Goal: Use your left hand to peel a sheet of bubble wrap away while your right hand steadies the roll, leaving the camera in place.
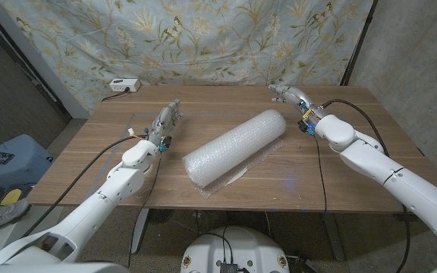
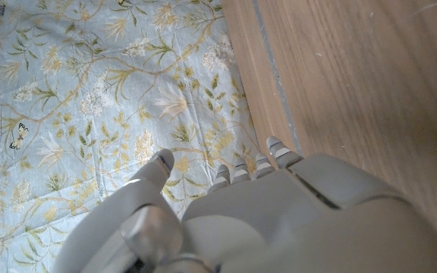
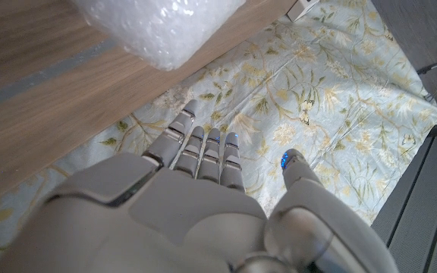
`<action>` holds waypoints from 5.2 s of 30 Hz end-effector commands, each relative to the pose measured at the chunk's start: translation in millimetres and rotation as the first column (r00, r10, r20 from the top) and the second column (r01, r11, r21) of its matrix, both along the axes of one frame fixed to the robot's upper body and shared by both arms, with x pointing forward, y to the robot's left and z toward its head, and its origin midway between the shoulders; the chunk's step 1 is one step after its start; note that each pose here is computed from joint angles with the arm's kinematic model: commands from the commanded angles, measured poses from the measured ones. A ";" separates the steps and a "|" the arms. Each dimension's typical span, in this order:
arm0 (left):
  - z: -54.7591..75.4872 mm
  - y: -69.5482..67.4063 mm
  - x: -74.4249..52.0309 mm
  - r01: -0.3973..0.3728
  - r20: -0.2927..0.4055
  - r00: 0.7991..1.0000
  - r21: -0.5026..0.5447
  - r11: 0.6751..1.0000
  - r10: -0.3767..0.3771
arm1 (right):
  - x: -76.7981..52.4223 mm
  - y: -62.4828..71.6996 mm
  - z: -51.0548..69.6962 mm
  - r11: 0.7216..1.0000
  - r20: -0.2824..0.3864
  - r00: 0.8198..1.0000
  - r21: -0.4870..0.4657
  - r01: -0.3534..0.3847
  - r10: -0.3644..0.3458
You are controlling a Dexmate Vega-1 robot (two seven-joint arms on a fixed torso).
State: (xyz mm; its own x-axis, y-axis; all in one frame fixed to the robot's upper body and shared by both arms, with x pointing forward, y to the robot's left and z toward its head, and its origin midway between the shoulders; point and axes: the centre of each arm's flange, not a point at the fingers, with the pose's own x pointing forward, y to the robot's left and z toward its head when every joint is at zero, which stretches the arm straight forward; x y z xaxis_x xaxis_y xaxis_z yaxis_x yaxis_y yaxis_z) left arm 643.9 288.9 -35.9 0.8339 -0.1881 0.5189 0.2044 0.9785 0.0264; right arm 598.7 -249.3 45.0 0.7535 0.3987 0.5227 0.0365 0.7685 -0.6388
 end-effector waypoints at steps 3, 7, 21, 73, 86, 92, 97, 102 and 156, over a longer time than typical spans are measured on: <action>-1.6 3.7 -3.3 -0.005 0.000 1.000 -0.010 1.000 0.005 | -21.0 27.4 14.1 0.966 0.109 0.994 -0.254 0.051 -0.024; -1.9 4.3 -3.8 -0.015 0.000 1.000 -0.013 1.000 0.015 | -25.6 37.6 21.0 0.933 0.147 0.989 -0.354 0.071 -0.020; -5.7 7.4 -4.6 -0.029 -0.005 1.000 -0.033 0.999 0.029 | -39.5 69.9 34.9 0.788 0.269 0.963 -0.594 0.164 0.002; -13.4 -2.8 -3.7 -0.029 -0.038 0.999 -0.023 0.999 0.028 | -76.2 95.7 34.7 0.257 0.245 0.958 -0.945 0.203 0.146; -14.4 -3.9 -2.1 -0.027 -0.046 0.999 -0.024 0.999 0.026 | -79.8 112.9 30.2 0.198 0.227 0.958 -0.961 0.192 0.173; -16.4 -4.5 -1.5 -0.021 -0.052 0.998 -0.025 0.999 0.020 | -80.8 119.2 29.4 0.178 0.212 0.961 -0.967 0.181 0.178; -15.2 -5.4 -0.6 -0.016 -0.047 0.999 -0.027 0.999 0.015 | -81.3 125.2 28.5 0.161 0.200 0.963 -0.972 0.171 0.182; -9.2 -7.1 -3.7 -0.012 -0.030 0.999 -0.021 1.000 0.011 | -80.0 129.9 25.9 0.150 0.205 0.961 -0.973 0.178 0.187; -5.4 -14.7 -16.5 -0.006 -0.012 1.000 -0.017 1.000 0.006 | -43.6 159.8 -1.1 0.081 0.113 0.973 -0.992 0.099 0.203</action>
State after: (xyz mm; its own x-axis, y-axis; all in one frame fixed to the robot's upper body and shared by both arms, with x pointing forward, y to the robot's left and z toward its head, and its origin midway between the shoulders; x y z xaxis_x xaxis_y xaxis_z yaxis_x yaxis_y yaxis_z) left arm 623.2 277.4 -43.0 0.8385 -0.1644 0.5195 0.1905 0.9817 0.0032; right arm 545.0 -93.3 47.0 0.6711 0.6952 -0.2576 0.2569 -0.5440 -0.7988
